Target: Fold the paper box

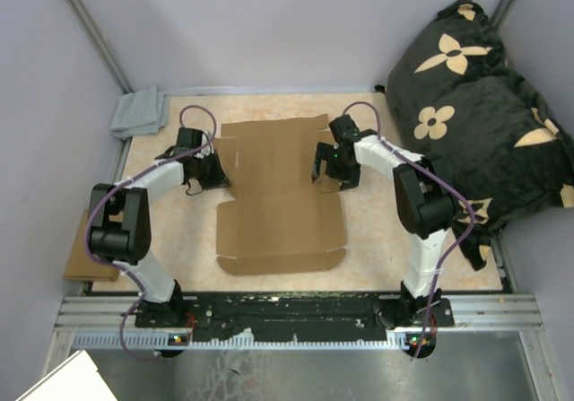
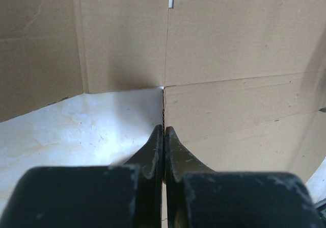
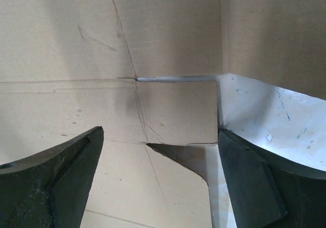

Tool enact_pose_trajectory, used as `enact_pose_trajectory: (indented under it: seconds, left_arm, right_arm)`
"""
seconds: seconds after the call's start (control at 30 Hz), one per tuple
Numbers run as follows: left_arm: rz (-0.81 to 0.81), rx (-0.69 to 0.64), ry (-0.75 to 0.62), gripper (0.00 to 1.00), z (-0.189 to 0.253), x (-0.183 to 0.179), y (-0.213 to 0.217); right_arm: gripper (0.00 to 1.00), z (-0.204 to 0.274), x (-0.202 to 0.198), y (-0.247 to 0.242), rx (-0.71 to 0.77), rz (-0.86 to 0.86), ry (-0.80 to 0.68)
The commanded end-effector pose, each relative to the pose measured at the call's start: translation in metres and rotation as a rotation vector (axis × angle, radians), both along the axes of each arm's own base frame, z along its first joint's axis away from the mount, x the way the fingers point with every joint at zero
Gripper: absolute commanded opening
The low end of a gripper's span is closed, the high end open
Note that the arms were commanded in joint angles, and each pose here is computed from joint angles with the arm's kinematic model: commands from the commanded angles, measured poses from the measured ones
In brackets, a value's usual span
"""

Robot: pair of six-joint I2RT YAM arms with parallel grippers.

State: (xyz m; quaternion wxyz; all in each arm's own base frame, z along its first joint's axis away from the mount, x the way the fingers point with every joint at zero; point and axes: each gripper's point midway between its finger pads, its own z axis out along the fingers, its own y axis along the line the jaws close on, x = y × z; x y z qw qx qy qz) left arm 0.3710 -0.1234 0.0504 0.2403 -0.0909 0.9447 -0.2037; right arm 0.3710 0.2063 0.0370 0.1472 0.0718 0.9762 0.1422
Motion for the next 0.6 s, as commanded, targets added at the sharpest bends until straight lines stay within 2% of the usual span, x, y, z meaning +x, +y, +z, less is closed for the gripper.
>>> enact_pose_trajectory:
  seconds: [0.0, 0.3, 0.57]
  left_arm:
    - [-0.025, 0.030, 0.055, 0.00, -0.010, -0.018, 0.000]
    - [-0.036, 0.037, 0.064, 0.00, -0.013, -0.023, -0.001]
    - [-0.051, 0.045, 0.068, 0.00, -0.014, -0.026, -0.005]
  right_arm:
    - [0.93, 0.061, 0.025, 0.030, 0.174, 0.028, -0.153]
    - [0.91, 0.089, 0.025, 0.056, 0.238, 0.067, -0.188]
    - [0.88, 0.066, 0.020, 0.064, 0.171, 0.089, -0.156]
